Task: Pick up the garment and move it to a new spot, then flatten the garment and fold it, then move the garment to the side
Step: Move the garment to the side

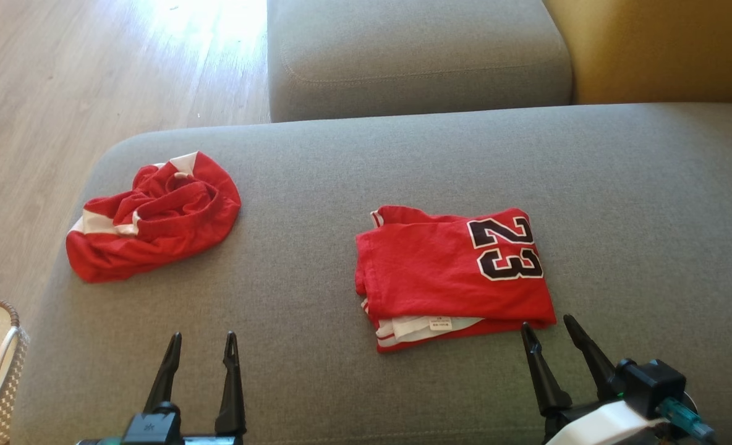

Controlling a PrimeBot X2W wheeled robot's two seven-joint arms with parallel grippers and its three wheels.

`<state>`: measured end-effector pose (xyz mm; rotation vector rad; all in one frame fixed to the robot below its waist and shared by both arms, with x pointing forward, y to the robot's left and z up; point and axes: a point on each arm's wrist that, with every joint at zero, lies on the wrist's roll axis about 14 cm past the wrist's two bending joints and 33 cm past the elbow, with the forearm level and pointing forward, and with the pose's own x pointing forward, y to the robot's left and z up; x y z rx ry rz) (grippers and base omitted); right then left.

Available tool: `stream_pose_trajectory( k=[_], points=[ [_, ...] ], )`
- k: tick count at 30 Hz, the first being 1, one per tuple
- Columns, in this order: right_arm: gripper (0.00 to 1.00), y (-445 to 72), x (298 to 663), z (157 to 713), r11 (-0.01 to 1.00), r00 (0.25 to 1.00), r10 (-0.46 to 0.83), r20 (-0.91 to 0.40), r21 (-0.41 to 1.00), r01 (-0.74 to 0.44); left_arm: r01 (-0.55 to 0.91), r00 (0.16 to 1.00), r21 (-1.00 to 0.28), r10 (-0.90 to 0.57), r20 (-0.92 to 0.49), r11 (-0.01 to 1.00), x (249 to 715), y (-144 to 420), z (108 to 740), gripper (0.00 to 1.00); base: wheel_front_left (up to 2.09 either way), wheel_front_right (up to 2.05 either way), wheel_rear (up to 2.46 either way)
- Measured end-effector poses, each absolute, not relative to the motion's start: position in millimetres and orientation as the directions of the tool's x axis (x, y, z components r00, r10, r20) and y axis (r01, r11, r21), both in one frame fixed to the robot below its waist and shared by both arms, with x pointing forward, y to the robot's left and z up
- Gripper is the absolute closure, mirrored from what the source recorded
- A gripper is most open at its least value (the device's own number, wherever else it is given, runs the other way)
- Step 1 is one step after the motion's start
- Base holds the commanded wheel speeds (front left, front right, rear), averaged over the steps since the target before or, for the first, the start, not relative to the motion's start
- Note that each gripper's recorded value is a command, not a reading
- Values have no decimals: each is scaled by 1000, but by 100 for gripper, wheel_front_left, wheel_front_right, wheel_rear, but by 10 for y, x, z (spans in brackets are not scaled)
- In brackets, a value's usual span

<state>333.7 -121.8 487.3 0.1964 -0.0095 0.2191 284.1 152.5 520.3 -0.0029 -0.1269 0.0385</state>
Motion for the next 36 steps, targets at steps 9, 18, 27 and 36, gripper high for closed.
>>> stream_pose_trajectory(
  k=[9, 18, 27, 36],
  points=[
    [0, -1212, 3338, 4875, 956, 976, 216, 32, 197, -218, -44, 992, 4, 43, 115, 999, 2808, 1538, 5165, 0, 0, 0, 0],
    [0, -1169, 3363, 4711, 954, 973, 230, -22, 203, -221, -53, 995, 8, 52, 83, 999, 2815, 1565, 5073, 0, 0, 0, 0],
    [0, -1246, 4046, 4488, 953, 974, 184, -135, 266, -143, -4, 1000, -4, 4, 27, 1000, 2899, 1431, 4932, 0, 0, 0, 0],
    [0, -1407, 4575, 4243, 951, 942, 111, -317, 308, -9, -21, 1000, -63, 20, -11, 998, 2966, 1460, 4843, 0, 0, 0, 0]
  ],
)
